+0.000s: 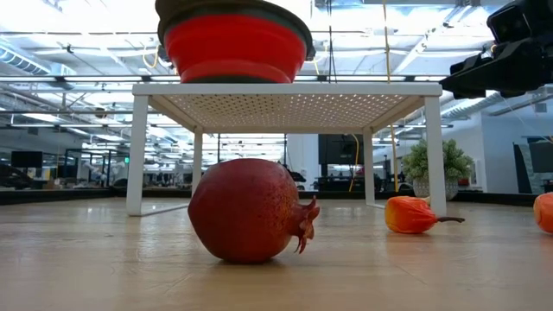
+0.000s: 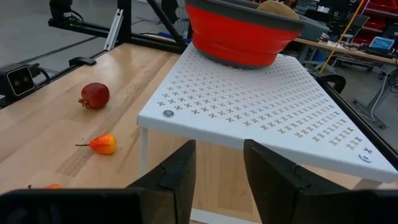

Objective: Pick & Place Fruit
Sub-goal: Put the pomegranate into the strainer bowl on the shelf

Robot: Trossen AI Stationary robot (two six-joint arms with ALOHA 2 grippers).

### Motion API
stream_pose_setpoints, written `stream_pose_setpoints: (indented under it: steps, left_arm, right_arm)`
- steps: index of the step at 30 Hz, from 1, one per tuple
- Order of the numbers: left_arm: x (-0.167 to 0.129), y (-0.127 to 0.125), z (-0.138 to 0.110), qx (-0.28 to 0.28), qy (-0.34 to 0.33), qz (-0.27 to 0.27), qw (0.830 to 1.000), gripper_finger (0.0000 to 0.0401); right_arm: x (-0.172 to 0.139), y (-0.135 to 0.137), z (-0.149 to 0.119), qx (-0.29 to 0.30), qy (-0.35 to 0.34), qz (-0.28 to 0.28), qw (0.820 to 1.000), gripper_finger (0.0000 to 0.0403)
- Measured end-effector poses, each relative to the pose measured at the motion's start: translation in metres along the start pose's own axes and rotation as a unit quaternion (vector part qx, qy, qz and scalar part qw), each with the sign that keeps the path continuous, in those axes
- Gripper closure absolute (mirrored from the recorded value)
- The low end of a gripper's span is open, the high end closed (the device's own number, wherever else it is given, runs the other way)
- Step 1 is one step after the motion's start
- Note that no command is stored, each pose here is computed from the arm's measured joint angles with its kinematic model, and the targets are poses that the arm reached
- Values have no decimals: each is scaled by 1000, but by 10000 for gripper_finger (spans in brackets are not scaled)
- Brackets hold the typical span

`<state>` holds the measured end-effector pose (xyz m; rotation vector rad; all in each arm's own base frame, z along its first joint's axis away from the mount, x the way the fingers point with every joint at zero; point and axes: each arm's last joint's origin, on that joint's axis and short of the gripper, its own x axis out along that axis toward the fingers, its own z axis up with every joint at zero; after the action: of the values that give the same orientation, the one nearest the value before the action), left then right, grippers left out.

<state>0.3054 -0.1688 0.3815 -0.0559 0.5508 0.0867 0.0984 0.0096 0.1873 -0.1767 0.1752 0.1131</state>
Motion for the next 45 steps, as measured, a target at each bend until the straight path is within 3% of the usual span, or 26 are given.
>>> stream_pose_setpoints:
  steps: [8,21,34,45]
  left_arm:
    - [-11,-40,-19,82,-13,-6,997,252]
    - [48,-89,-67,195,48,-42,979,274]
    - [104,-99,-107,221,108,-26,969,274]
    - [131,-90,-119,202,159,-42,965,257]
  right_arm:
    - [0,0,0,0,0,0,1000,273]
    - [0,0,0,0,0,0,1000,273]
    - [0,0,1,0,-3,-1,1000,273]
    - [0,0,1,15,-4,0,1000,273]
